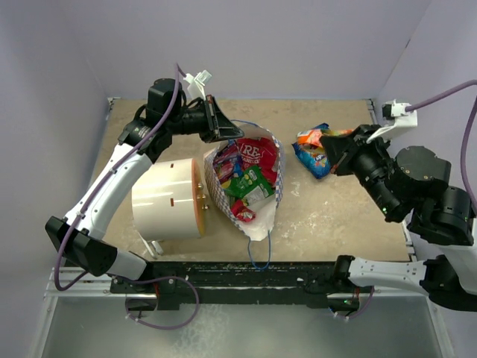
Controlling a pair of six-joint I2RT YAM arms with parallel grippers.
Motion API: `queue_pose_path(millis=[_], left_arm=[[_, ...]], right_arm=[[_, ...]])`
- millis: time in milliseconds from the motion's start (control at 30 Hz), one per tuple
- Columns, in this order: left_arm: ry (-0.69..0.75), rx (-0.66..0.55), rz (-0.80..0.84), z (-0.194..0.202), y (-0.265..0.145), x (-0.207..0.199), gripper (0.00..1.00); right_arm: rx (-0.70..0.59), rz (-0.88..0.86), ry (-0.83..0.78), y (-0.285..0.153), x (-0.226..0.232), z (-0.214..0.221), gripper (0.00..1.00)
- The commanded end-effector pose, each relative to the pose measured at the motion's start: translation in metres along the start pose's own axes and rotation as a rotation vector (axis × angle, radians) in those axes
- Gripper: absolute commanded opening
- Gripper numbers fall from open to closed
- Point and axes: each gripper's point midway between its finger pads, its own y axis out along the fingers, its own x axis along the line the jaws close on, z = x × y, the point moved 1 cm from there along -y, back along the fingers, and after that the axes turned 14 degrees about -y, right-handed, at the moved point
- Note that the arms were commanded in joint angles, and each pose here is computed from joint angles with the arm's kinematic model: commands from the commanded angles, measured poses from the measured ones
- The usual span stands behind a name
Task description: Take the snacks out of the paper bag
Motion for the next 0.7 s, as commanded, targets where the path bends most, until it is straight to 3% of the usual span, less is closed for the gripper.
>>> queue_pose_path(millis=[0, 133, 300, 500, 667], left_arm=[[0.019, -0.026, 0.031, -0.005, -0.003, -0.012, 0.0], [0.013, -0.026, 0.025, -0.004, -0.003, -0.01, 0.0], [0.008, -0.026, 0.027, -0.003, -0.004, -0.012, 0.0], [0.007, -0.025, 0.02, 0.003, -0.009, -0.014, 0.0], [0.006, -0.027, 0.012, 0.009, -0.015, -0.013, 0.0]], right_arm=[[-0.029, 0.327, -0.077, 0.007, -0.048, -0.008, 0.0], [0.037, 0.391, -0.146, 0.028, -0.063, 0.009, 0.0], [0.24, 0.371, -0.153, 0.08, -0.095, 0.061, 0.0], [0.513, 0.344, -0.088, 0.128, -0.114, 0.129, 0.0], [0.601, 0.387, 0.036, 0.15, -0.147, 0.157, 0.0]])
